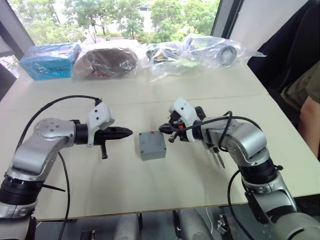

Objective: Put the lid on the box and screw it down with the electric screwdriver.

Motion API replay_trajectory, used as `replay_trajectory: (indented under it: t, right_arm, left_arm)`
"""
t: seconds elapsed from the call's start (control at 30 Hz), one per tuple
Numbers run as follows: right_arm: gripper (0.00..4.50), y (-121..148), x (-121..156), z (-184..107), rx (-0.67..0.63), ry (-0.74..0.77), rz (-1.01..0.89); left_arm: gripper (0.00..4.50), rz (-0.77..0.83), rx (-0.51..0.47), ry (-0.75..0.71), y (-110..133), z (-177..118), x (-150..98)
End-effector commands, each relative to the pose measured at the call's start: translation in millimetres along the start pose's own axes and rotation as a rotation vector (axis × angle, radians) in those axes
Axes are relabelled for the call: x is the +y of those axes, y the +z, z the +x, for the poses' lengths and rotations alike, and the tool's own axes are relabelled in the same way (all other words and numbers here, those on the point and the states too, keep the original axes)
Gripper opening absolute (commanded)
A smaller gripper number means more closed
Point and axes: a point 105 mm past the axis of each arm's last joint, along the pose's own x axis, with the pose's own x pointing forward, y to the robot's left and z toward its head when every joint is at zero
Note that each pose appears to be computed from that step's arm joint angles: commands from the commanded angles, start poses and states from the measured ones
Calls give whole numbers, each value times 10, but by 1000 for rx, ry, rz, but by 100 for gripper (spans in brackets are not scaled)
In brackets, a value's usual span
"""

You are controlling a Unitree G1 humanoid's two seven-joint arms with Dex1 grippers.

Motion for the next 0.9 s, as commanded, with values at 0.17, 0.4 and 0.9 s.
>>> replay_trajectory:
  t: [0.17,0.4,0.9]
  right_arm:
    - [6,95,-21,-65,-25,-9,-36]
    - [6,70,17,-55,-14,8,-41]
    - [6,-6,6,56,28,21,-58]
  left_arm:
    - [0,41,-44,-2,169,-46,-1]
    - [0,48,-49,-5,188,-32,-4]
    - [0,61,-62,-12,219,11,-62]
